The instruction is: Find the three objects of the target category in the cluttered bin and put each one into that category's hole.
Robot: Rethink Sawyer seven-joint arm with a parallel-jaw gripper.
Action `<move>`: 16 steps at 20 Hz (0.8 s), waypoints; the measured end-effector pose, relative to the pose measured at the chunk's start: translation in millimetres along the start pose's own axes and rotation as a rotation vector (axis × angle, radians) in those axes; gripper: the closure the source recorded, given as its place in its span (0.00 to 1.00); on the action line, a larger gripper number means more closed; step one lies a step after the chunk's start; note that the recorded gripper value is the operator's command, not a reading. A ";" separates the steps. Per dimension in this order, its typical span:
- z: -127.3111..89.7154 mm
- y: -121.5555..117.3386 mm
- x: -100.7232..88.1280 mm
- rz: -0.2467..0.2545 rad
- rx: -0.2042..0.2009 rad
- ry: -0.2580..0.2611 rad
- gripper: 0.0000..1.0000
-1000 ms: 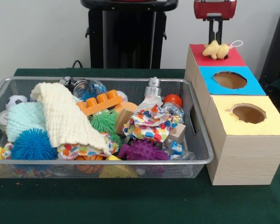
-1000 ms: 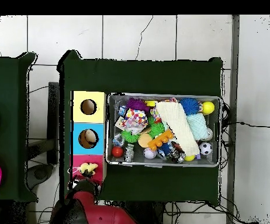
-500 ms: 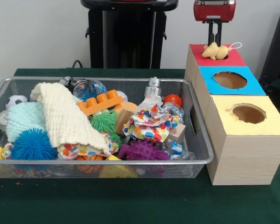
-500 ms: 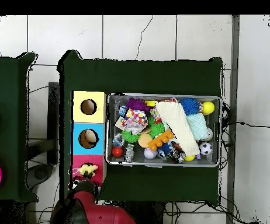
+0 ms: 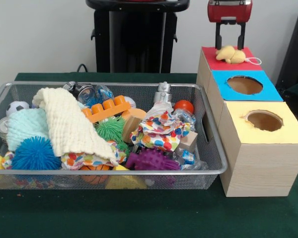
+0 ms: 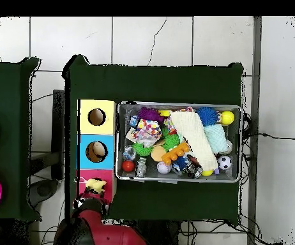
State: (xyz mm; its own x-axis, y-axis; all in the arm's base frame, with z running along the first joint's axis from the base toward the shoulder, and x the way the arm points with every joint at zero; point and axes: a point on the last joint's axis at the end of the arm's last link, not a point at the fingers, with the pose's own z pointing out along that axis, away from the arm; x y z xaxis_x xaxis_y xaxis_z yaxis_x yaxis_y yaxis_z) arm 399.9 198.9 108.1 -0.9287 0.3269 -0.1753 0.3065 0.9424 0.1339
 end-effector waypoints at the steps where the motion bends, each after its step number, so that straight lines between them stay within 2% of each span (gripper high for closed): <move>1: 0.0 0.3 0.3 -0.001 0.000 0.000 0.00; 9: -3.4 3.8 1.5 -0.012 -0.002 -0.010 0.00; 16: -17.0 5.1 -9.4 -0.010 -0.007 -0.044 0.00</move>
State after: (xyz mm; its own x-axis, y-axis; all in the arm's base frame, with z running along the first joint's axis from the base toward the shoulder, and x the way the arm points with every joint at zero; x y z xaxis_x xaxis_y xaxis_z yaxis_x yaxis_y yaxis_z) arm 406.7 199.4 127.0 -0.9214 0.3208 -0.2191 0.2961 0.9451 0.1386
